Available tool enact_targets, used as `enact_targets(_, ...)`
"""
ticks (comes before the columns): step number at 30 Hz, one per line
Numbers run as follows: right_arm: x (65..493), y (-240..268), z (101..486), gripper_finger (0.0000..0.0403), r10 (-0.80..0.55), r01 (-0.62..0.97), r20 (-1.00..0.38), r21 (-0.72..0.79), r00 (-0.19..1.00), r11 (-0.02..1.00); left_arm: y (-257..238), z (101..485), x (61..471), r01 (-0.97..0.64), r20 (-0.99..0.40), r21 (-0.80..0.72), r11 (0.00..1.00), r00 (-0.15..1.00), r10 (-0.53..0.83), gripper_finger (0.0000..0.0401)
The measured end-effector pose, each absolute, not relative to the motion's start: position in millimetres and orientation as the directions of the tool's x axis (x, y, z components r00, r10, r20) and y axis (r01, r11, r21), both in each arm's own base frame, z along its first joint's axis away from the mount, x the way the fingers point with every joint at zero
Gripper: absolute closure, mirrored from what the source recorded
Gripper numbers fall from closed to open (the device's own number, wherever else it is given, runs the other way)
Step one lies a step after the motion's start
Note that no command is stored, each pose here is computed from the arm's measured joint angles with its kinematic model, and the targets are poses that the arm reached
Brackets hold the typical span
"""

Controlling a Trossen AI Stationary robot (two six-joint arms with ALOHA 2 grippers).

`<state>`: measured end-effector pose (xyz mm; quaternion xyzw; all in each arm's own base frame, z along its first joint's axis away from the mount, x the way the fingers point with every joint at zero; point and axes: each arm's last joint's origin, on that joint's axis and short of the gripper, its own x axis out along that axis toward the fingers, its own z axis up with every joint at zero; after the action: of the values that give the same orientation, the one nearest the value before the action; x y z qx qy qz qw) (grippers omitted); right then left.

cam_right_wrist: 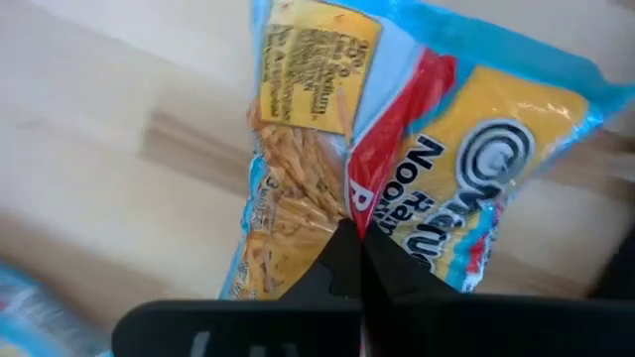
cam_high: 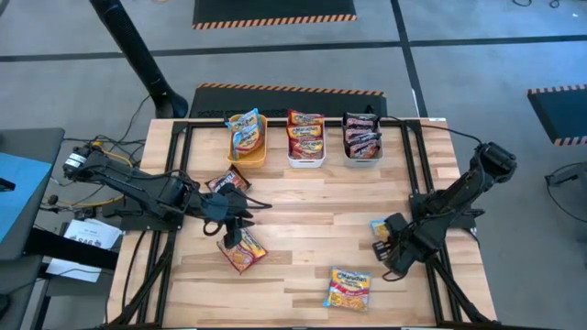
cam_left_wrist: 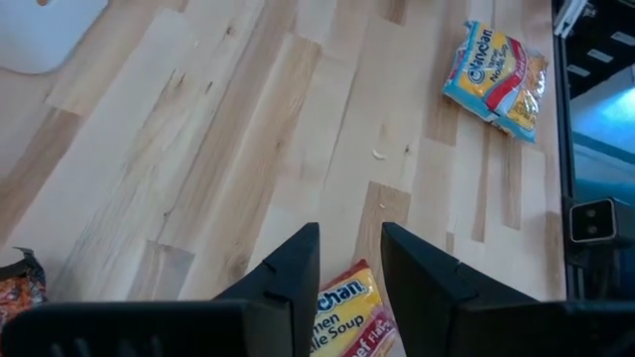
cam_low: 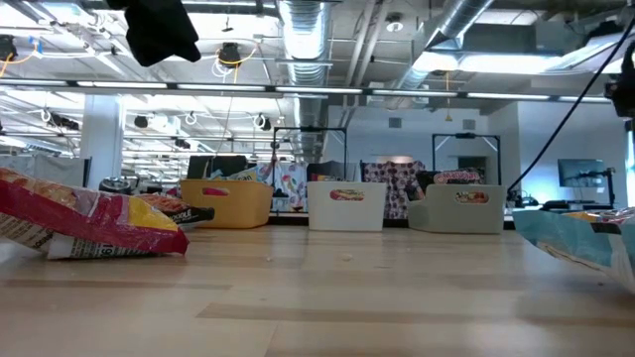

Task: Sort Maruchan noodles
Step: Put the blue noodle pack into the orange bin

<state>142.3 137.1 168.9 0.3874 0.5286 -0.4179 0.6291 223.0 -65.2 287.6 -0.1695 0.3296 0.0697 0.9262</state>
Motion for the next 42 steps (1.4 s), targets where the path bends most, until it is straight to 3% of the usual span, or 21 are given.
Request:
enact_targets(9,154,145,178,0.0399,-0.11,0.863,-0.965,0.16,0.24,0.479,-64,288,223,-0.273,-0.628,-0.273,0.923,0.777,0.044,0.0263)
enact_targets(14,163,149,185,0.0399,-0.135,0.788,-0.922,0.227,0.364,0.572,-56,288,225,-0.393,-0.613,-0.322,0.861,0.78,0.127,0.024)
enact_targets(21,181,150,204,0.0399,-0.154,0.678,-0.864,0.254,0.48,0.69,-46,293,232,-0.459,-0.565,-0.458,0.762,0.811,0.149,0.0239)
enact_targets(31,217,136,240,0.0398,-0.177,0.481,-0.79,0.165,0.587,0.861,-35,310,245,-0.336,-0.408,-0.671,0.661,0.912,0.049,0.024)
enact_targets(42,256,111,290,0.0399,-0.179,0.217,-0.663,-0.027,0.727,0.976,-19,319,250,-0.311,-0.318,-0.749,0.585,0.943,0.095,0.024)
